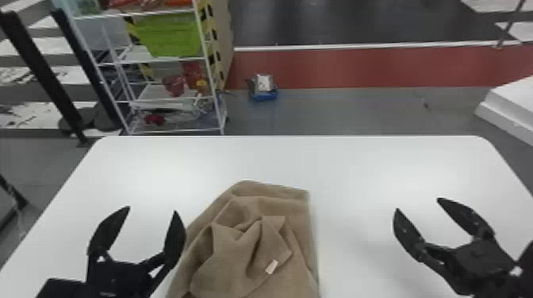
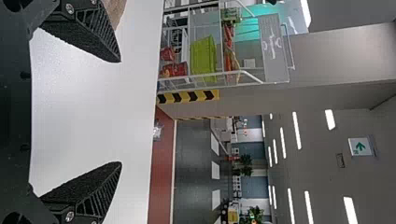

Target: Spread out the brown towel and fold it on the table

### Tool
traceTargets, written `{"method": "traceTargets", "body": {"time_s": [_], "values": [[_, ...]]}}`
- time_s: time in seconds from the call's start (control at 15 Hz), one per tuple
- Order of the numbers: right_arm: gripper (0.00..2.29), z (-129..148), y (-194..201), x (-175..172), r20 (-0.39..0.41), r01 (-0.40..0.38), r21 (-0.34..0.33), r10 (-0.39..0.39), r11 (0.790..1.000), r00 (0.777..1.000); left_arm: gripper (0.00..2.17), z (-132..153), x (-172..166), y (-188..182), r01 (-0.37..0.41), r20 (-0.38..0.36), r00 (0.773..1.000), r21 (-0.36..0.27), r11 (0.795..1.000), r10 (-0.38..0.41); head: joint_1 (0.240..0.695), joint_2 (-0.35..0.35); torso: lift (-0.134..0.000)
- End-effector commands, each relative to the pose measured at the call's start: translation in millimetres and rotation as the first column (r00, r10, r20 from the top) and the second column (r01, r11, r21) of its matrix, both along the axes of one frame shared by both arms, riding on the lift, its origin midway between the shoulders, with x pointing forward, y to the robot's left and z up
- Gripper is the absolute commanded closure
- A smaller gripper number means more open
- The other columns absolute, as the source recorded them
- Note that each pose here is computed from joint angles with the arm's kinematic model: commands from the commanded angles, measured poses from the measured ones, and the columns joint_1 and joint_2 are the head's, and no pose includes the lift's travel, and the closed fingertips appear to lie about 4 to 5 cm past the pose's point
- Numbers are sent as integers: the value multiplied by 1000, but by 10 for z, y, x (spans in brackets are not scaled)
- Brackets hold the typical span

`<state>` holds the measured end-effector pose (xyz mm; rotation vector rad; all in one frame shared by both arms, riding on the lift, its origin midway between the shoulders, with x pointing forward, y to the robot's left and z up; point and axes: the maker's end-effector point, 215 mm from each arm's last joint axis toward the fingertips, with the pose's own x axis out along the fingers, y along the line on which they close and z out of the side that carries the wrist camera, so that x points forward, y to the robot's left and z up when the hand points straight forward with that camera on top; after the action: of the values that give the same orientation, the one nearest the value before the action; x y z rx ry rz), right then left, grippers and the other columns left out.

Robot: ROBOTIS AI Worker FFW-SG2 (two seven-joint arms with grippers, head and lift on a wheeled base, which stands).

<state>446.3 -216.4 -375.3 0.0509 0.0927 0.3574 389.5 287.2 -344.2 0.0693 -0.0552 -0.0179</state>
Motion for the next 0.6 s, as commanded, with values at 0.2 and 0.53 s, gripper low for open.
{"method": "traceTargets", "body": {"time_s": [0.2, 0.53], "values": [[100, 0, 12, -1, 1, -1, 3, 1, 1000, 1000, 120, -9, -2, -4, 0, -2, 1000, -2, 1000, 0, 695, 96, -124], [100, -8, 12, -3, 0, -1, 3, 1, 1000, 1000, 120, -9, -2, -4, 0, -2, 1000, -2, 1000, 0, 695, 96, -124]]}}
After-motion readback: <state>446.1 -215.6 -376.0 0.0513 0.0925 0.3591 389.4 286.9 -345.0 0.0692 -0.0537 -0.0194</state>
